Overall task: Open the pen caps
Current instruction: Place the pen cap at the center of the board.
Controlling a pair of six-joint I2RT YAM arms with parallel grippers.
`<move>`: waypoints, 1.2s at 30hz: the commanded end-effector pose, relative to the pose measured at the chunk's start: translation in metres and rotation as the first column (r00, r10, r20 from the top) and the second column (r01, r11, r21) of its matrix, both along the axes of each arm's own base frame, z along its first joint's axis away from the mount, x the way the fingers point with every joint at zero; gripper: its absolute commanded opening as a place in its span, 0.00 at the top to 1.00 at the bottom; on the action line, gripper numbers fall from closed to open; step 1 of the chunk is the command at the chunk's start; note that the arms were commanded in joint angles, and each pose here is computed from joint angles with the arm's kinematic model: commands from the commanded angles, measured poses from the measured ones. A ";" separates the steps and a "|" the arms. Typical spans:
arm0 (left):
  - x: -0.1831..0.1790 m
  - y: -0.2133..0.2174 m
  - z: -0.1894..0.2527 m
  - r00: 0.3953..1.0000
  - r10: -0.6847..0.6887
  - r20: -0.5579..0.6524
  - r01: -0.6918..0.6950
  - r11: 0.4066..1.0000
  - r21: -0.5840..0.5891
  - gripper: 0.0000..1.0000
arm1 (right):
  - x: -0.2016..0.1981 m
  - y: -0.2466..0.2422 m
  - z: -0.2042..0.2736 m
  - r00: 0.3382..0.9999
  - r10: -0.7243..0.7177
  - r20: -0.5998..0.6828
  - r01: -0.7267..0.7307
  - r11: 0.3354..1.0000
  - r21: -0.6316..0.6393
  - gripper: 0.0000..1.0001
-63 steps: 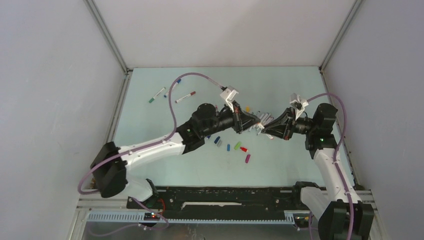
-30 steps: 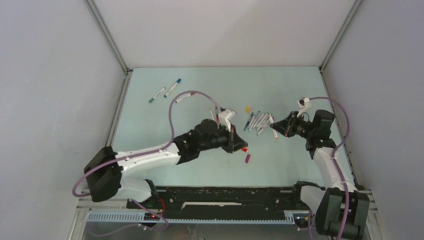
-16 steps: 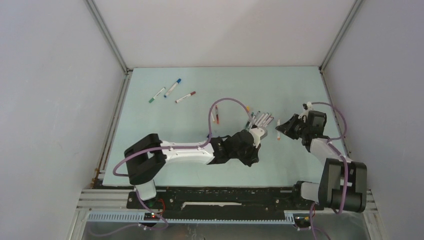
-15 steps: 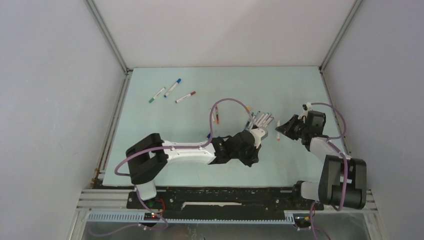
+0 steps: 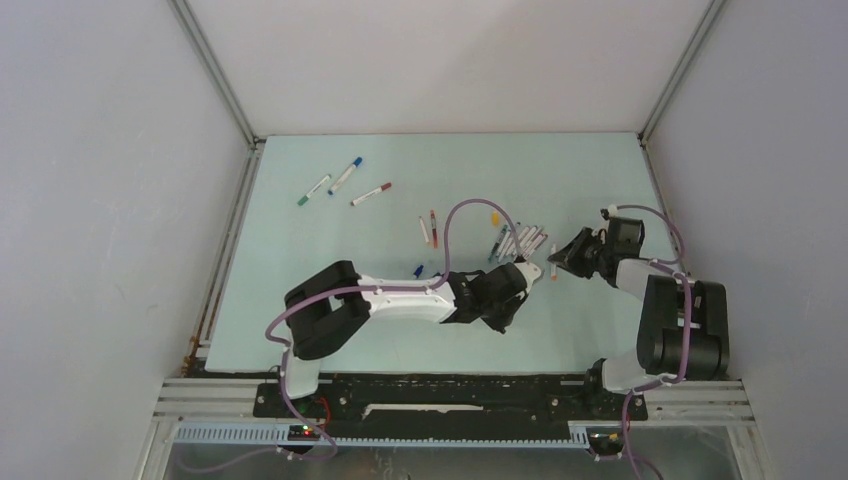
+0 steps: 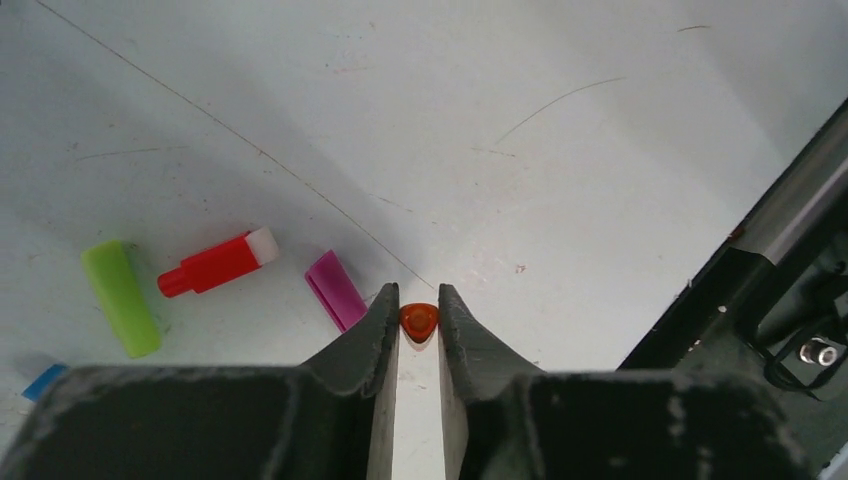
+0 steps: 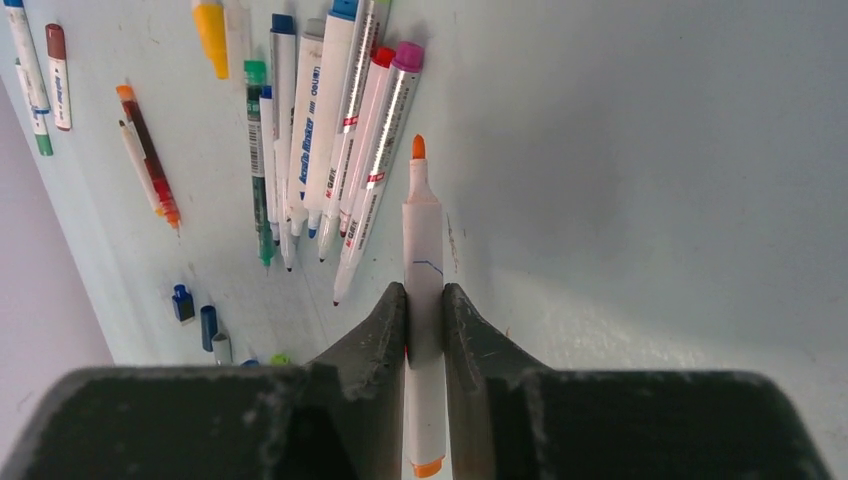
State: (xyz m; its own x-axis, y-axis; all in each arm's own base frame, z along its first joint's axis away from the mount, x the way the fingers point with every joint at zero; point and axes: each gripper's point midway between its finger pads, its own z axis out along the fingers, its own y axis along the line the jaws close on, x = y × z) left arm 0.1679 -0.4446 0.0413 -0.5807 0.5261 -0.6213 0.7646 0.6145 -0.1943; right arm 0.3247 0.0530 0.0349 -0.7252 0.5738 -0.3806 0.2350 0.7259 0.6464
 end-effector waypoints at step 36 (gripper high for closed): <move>0.108 0.127 0.136 0.824 0.432 0.366 -0.387 0.902 -0.193 0.12 | -0.033 0.040 0.135 0.597 0.640 0.483 -0.613 0.753 -0.240 0.57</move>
State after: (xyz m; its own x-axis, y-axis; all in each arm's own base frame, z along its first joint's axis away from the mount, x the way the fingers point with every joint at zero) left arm 0.2331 -0.3700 0.1798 -0.4186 0.2670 -0.8680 0.6045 0.7952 -0.0469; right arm 0.3113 0.0906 0.1335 -0.7215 0.1619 -0.6732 -0.4282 0.6598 0.6175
